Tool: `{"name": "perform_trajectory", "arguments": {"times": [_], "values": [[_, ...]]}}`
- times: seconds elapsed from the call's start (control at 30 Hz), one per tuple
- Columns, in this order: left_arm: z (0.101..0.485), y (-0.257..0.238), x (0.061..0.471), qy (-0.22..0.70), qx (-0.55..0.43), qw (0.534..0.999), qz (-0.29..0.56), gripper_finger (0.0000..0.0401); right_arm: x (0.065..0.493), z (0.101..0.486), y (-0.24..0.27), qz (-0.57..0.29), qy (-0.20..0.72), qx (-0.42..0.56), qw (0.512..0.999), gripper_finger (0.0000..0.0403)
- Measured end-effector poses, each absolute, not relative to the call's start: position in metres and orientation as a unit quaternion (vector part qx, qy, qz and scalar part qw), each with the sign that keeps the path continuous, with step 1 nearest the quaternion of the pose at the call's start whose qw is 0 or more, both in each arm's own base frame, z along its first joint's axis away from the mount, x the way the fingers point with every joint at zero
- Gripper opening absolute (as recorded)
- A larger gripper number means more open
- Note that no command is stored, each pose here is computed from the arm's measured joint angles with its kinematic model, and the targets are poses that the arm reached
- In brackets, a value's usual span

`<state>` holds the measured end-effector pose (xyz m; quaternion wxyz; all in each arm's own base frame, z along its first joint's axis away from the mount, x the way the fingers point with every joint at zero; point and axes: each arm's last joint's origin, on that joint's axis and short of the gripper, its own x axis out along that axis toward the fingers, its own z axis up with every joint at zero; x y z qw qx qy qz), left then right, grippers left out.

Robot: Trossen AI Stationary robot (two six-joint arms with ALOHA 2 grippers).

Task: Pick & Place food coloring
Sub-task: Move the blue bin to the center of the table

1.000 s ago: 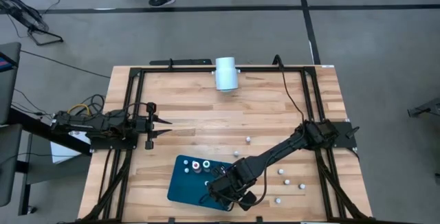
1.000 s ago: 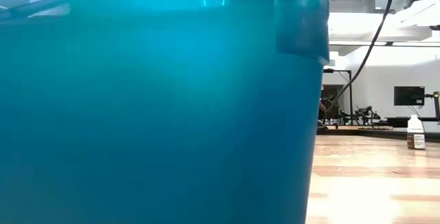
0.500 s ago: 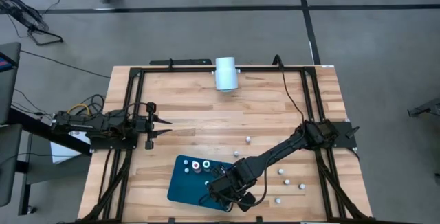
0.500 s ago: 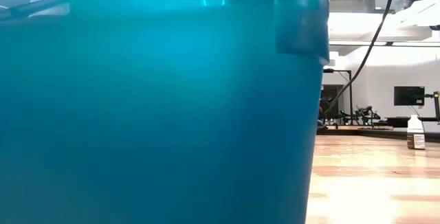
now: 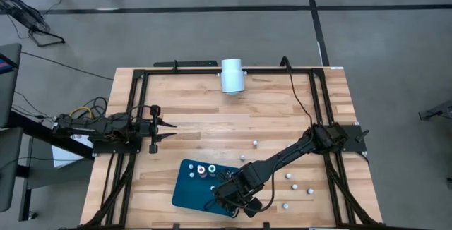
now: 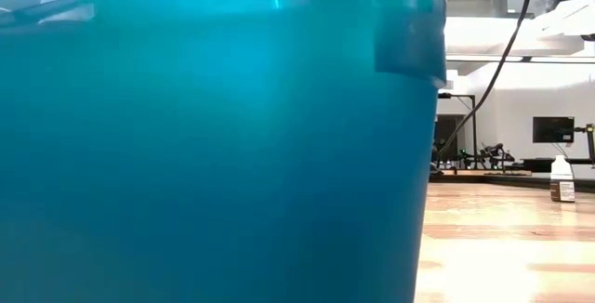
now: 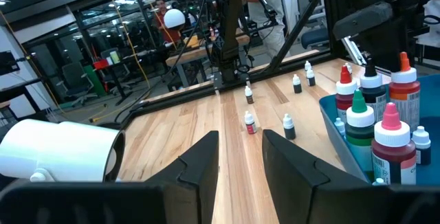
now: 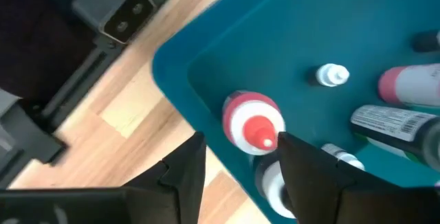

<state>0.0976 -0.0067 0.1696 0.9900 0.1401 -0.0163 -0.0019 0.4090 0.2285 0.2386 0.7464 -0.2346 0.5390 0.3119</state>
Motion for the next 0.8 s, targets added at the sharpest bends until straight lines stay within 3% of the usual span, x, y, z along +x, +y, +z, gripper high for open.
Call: {"name": "perform_trajectory", "arguments": {"times": [0.27, 0.47, 0.7, 0.8], "values": [[0.170, -0.007, 0.098, -0.016, 0.140, 0.990, -0.002, 0.0105, 0.409, 0.239, 0.232, 0.269, 0.529, -0.274, 0.756, 0.0176], [0.170, -0.007, 0.098, -0.016, 0.140, 0.990, -0.002, 0.0105, 0.408, 0.271, 0.240, 0.261, 0.488, -0.279, 0.785, 0.0173], [0.170, -0.007, 0.098, -0.016, 0.140, 0.990, -0.002, 0.0105, 0.403, 0.291, 0.248, 0.240, 0.486, -0.220, 0.811, 0.0171], [0.170, -0.007, 0.098, -0.016, 0.140, 0.990, -0.002, 0.0105, 0.398, 0.290, 0.255, 0.280, 0.495, -0.189, 0.800, 0.0153]]}}
